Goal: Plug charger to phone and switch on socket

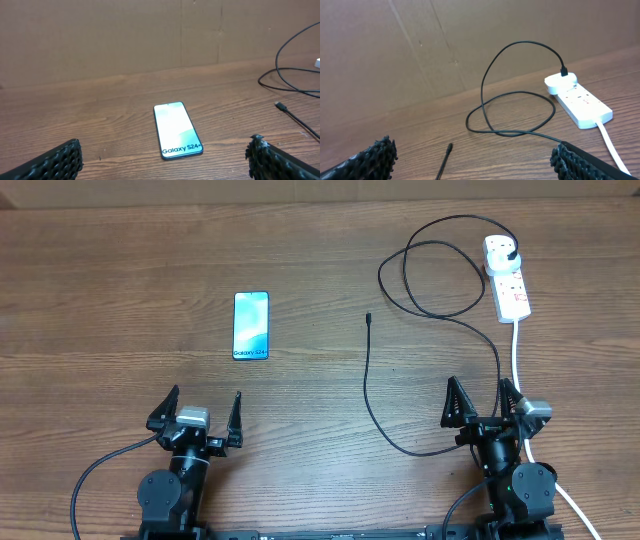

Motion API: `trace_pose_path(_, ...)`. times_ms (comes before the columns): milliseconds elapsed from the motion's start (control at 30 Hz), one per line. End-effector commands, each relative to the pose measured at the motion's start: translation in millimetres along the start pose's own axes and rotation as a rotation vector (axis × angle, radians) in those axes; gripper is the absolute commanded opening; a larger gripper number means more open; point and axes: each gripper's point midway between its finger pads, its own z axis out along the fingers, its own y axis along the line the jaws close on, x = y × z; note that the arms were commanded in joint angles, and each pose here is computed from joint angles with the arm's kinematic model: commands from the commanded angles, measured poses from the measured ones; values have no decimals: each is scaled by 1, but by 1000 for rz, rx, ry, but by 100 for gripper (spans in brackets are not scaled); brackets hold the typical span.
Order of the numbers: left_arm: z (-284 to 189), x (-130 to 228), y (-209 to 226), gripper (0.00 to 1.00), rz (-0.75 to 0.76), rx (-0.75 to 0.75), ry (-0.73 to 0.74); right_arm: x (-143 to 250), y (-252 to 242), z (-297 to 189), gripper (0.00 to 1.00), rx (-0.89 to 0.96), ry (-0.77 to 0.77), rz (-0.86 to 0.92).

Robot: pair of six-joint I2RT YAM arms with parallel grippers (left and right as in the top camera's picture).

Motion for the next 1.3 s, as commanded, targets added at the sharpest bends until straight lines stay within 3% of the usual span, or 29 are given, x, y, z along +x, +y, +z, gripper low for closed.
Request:
trace_pose_path(0,0,1,4,100,20,-20,0,1,-1,0,100,2,-5,-1)
trace_pose_path(167,-2,0,22,100,159,-127,7,1,-1,0,100,2,-4,-1)
trace_pose_path(500,-2,1,27,100,202,-153,17,2,-1,0,100,1,-4,-1)
trace_pose_path(833,-2,-5,-2,100,51,16,-6,1,-1,0,100,2,-4,-1)
trace_pose_path(1100,-13,-58,0,100,34,13,-59,1,-1,0,100,2,-4,-1)
trace_pose_path(1267,-5,-91,-1,100,24,40,38,1,-1,0,100,2,-4,-1)
